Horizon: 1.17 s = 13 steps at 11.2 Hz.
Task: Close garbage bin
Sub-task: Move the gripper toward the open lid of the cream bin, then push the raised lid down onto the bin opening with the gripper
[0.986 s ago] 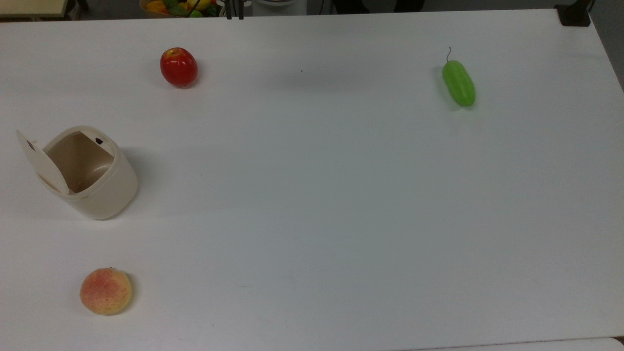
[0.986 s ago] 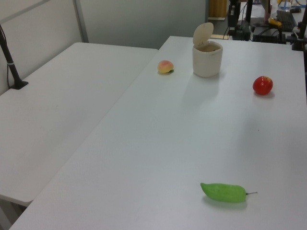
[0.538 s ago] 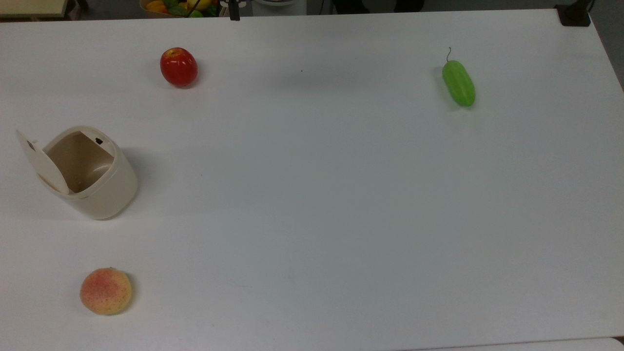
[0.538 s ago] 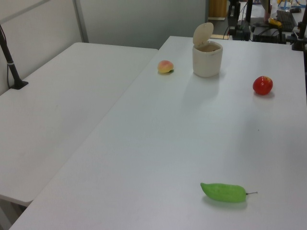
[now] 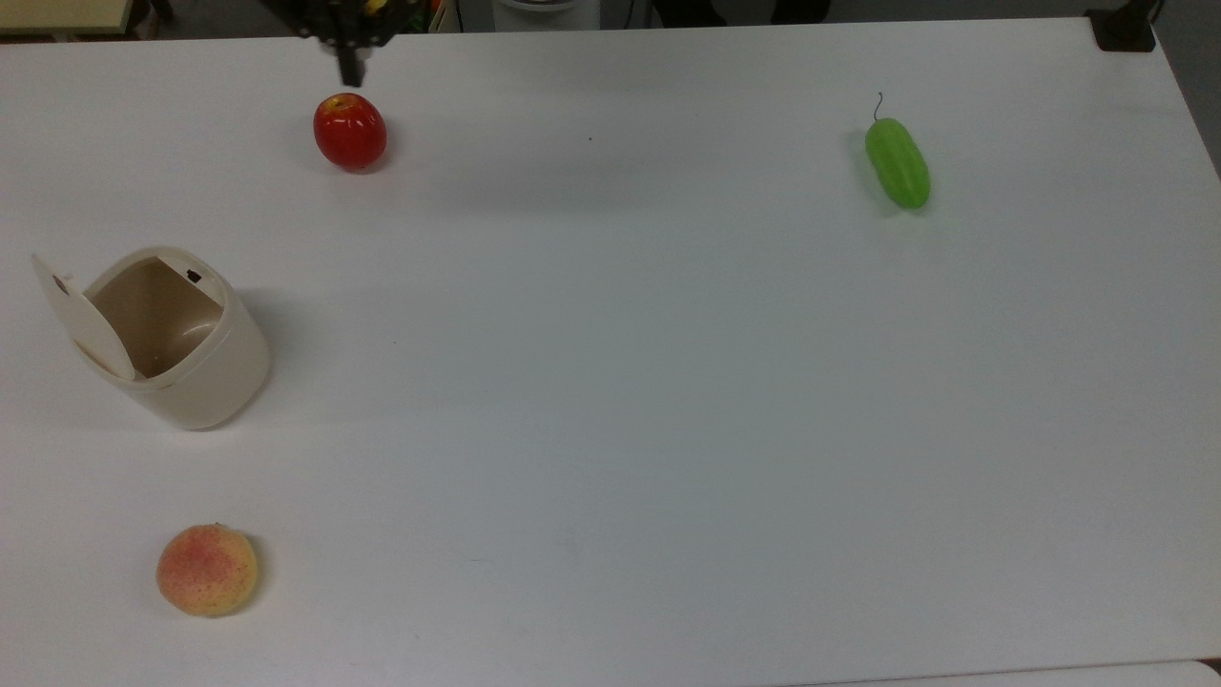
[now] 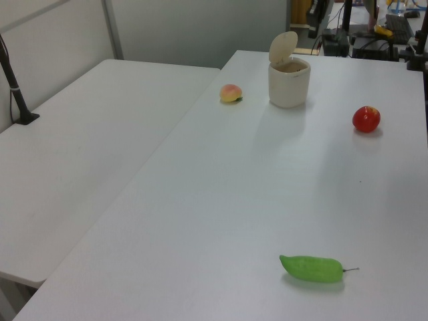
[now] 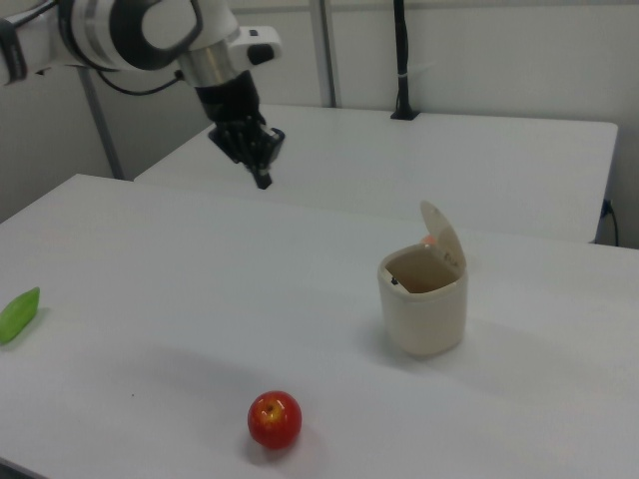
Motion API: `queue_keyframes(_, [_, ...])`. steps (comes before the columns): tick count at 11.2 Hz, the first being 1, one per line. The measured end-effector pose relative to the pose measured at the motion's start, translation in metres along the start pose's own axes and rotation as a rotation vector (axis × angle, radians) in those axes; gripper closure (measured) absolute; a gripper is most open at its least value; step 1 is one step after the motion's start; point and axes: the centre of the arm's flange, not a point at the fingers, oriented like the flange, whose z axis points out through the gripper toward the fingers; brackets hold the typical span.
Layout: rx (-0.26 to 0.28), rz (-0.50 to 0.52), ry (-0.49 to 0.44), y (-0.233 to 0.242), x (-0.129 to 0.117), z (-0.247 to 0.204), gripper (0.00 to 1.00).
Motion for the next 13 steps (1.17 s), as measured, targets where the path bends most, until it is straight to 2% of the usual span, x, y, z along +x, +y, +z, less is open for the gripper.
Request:
queue_keyframes(3, [-0.031,0.141,0.156,0.063,0.024,0.015,0.99])
queue_keyframes(7, [-0.076,0.251,0.338,0.126,0.045,0.04,0.99])
queue_keyframes(13, [-0.109,0.378,0.501,0.185,0.062,0.102,0.99])
